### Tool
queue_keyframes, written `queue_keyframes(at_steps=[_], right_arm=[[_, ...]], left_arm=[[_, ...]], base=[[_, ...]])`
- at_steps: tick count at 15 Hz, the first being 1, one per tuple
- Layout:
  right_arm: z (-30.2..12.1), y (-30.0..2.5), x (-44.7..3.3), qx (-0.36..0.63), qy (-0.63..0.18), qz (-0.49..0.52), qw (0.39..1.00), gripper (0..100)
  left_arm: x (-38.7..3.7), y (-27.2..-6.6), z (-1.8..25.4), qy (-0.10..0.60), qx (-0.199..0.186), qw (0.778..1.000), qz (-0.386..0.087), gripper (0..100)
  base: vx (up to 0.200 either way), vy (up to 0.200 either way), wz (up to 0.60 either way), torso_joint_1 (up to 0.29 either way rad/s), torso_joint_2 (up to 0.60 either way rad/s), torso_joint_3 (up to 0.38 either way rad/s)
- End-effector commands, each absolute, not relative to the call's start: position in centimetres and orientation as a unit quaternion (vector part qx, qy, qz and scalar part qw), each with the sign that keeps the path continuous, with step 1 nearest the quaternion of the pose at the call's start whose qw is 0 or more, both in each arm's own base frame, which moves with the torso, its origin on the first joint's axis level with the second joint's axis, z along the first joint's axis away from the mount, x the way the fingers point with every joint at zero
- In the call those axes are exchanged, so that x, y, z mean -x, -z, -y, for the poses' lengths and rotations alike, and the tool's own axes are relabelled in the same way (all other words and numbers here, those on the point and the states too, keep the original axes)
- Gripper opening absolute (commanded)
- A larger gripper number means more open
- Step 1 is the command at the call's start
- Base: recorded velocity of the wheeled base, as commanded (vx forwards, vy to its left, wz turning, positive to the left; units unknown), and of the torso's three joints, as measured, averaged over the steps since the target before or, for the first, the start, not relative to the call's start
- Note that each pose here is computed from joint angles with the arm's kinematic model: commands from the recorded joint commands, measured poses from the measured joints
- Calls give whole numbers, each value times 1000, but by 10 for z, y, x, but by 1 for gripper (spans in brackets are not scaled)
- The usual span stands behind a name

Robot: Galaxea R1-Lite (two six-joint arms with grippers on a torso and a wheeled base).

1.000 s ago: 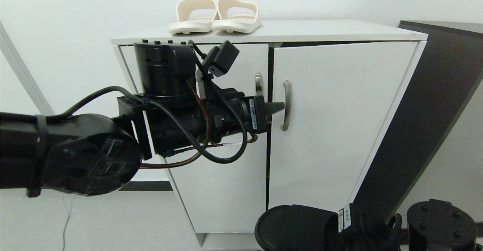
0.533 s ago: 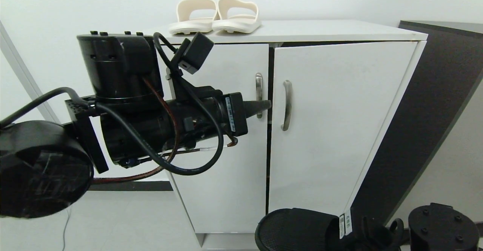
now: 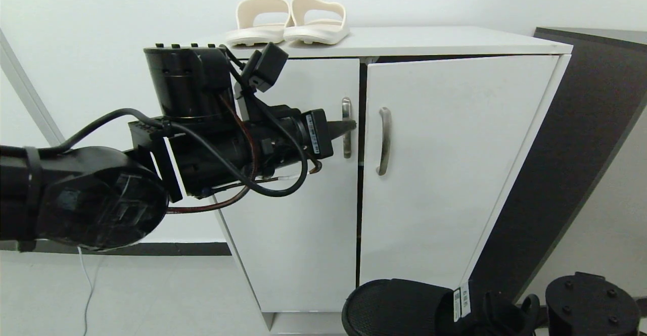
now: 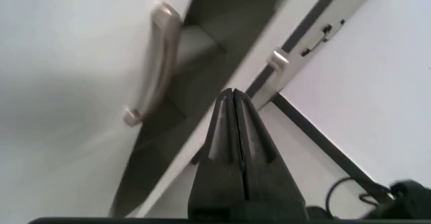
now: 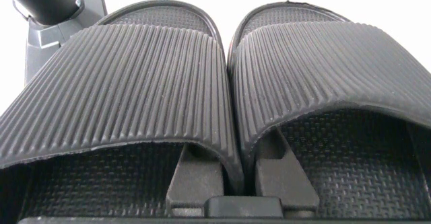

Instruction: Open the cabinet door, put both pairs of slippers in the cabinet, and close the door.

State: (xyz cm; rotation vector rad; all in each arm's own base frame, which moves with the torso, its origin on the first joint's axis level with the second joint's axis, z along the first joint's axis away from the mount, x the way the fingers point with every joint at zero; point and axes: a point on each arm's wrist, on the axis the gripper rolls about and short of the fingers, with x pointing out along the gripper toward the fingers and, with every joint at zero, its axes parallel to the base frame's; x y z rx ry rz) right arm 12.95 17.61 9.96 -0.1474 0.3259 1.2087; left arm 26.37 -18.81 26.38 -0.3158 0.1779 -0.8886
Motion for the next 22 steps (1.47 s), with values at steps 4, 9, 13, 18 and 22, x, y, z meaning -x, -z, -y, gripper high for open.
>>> queue_keyframes(at_steps=[4, 9, 13, 18, 22], right_arm=[[-177, -98, -130, 70, -565, -157, 807, 0], [-178, -96, -131, 71, -565, -159, 807, 0], [-178, -96, -130, 72, -565, -161, 806, 0], [-179, -95, -131, 72, -565, -163, 806, 0], [-180, -91, -122, 78, -579, -170, 794, 0]], left_arm=[[-282, -259, 193, 418, 152, 891, -88, 0], [-292, -261, 200, 418, 153, 892, -82, 0], [-300, -259, 205, 418, 151, 892, -82, 0], [-305, -259, 209, 419, 152, 892, -79, 0], [-307, -260, 214, 425, 153, 889, -74, 0]], base=[[0, 0, 0, 0, 0, 0], [0, 0, 0, 0, 0, 0], [0, 0, 0, 0, 0, 0], [0, 0, 0, 0, 0, 0], [0, 0, 0, 0, 0, 0]])
